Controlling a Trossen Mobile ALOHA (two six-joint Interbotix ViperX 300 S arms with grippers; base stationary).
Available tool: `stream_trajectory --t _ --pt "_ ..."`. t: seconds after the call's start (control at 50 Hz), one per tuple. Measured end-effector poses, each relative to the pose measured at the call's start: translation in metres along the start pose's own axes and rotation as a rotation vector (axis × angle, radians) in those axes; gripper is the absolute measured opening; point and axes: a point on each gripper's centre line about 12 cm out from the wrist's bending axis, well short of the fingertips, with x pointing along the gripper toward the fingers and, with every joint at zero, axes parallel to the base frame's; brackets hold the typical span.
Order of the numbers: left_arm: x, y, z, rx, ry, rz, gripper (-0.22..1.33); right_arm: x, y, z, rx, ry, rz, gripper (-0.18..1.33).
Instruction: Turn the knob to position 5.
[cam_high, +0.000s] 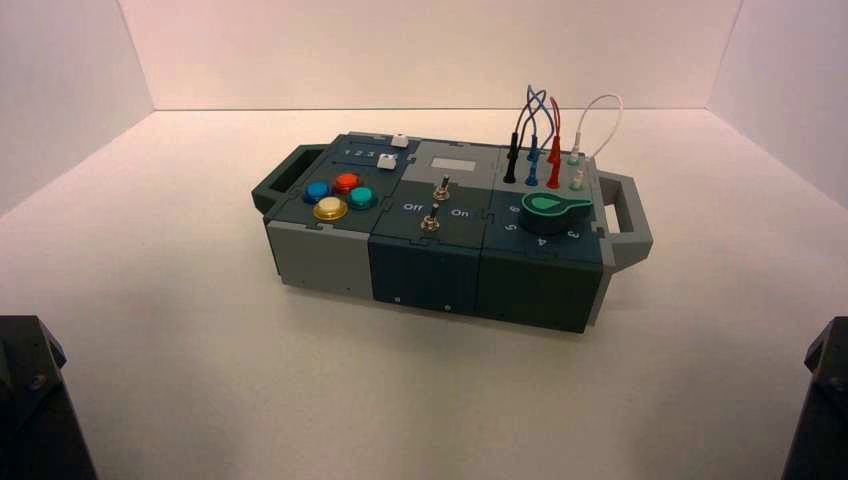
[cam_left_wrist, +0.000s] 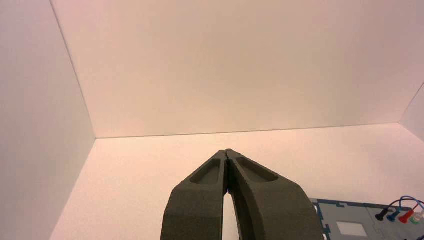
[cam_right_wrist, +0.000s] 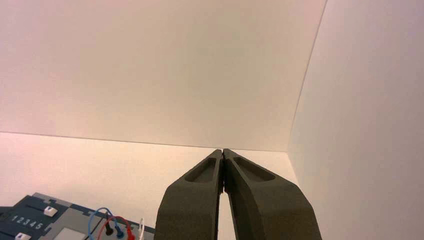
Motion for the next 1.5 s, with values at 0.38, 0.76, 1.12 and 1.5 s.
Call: stream_trajectory --t 0.38,0.76,1.12,1.5 --pt "0.0 -0.001 -0.001 0.009 0.009 -0.007 -0.17 0.0 0.0 0.0 0.003 0.0 0.003 -0.14" --pt "0.034 -0.048 -0.03 0.161 0.212 -0.235 -0.17 0.006 0.003 -0.007 0.012 0.06 0.023 -0.14" --pt "0.056 -0.1 -0.039 0.373 0.411 -0.446 -0.17 0.011 0.004 -0.013 0.028 0.12 0.032 -0.14" --pt "0.067 -0.142 -0.061 0.483 0.557 -0.589 -0.17 0.015 0.005 -0.012 0.038 0.146 0.038 -0.14"
